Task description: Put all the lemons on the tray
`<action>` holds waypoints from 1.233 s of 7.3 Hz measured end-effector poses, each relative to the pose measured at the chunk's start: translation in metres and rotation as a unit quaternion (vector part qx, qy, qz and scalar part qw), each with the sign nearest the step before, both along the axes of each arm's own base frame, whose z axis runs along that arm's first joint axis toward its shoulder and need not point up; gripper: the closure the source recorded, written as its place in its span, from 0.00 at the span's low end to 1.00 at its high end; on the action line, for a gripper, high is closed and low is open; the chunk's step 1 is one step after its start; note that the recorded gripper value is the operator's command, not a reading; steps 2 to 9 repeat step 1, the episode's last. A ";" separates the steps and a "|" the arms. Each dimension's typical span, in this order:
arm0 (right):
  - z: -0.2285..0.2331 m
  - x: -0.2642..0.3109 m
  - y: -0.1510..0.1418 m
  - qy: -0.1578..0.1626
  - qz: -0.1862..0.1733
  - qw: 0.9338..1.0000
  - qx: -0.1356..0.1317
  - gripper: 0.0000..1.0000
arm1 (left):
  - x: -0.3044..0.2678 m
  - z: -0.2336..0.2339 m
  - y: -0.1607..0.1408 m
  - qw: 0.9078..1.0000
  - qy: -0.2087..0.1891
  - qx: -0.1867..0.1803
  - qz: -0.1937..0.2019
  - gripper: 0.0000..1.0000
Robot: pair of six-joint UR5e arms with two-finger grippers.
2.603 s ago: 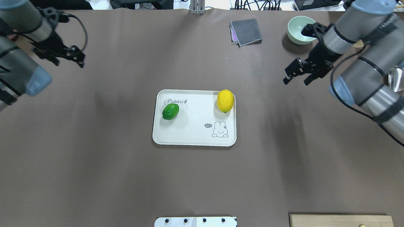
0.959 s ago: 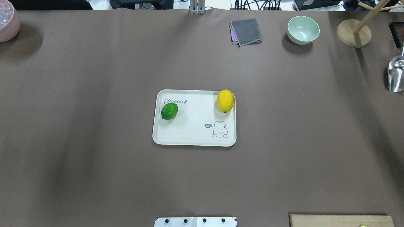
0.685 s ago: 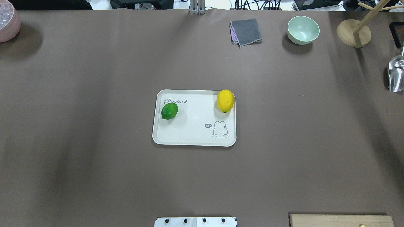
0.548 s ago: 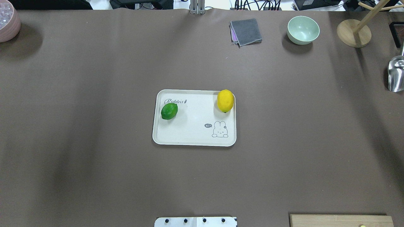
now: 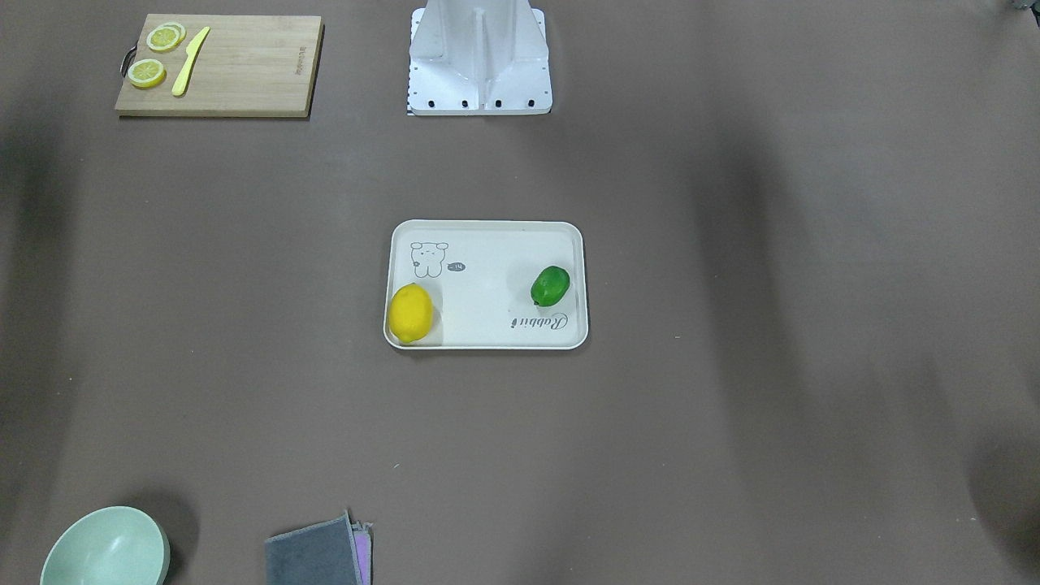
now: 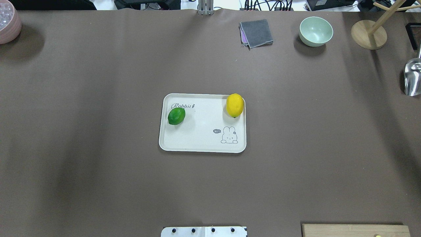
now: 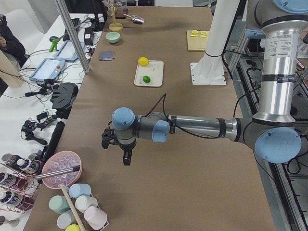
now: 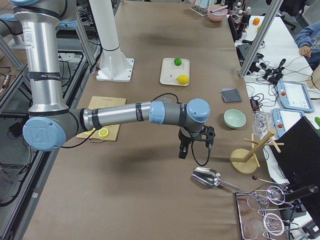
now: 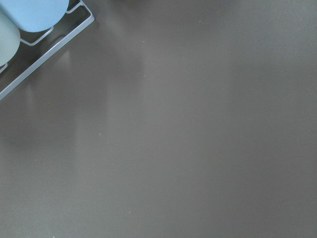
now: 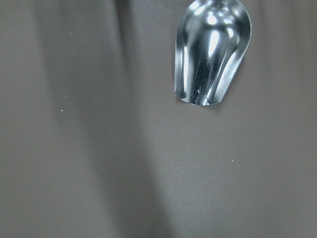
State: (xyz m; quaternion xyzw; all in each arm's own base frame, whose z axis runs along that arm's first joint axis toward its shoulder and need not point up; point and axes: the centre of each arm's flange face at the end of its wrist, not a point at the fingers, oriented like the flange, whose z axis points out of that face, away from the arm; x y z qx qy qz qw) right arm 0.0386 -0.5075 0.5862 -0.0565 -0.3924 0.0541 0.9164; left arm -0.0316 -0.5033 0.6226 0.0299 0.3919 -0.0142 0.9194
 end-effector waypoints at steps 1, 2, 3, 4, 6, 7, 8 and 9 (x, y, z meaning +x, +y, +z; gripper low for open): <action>0.000 0.000 0.000 0.000 0.000 1.000 0.000 0.00 | 0.000 0.002 0.001 1.000 0.000 -0.002 0.000 0.02; 0.000 0.000 0.000 0.000 0.000 1.000 0.000 0.00 | 0.000 0.002 0.001 1.000 0.000 -0.002 0.000 0.02; 0.000 0.000 0.000 0.000 0.000 1.000 0.000 0.00 | 0.000 0.002 0.001 1.000 0.000 -0.002 0.000 0.02; 0.000 0.000 0.000 0.000 0.000 1.000 0.000 0.00 | 0.000 0.002 0.001 1.000 0.000 -0.002 0.000 0.02; 0.000 0.000 0.000 0.000 0.000 1.000 0.000 0.00 | 0.000 0.002 0.001 1.000 0.000 -0.002 0.000 0.02; 0.000 0.000 0.000 0.000 0.000 1.000 0.000 0.00 | 0.000 0.002 0.001 1.000 0.000 -0.002 0.000 0.02; 0.000 0.000 0.000 0.000 0.000 1.000 0.000 0.00 | 0.000 0.002 0.001 1.000 0.000 -0.002 0.000 0.02; 0.000 0.000 0.000 0.000 0.000 1.000 0.000 0.00 | 0.000 0.002 0.001 1.000 0.000 -0.002 0.000 0.02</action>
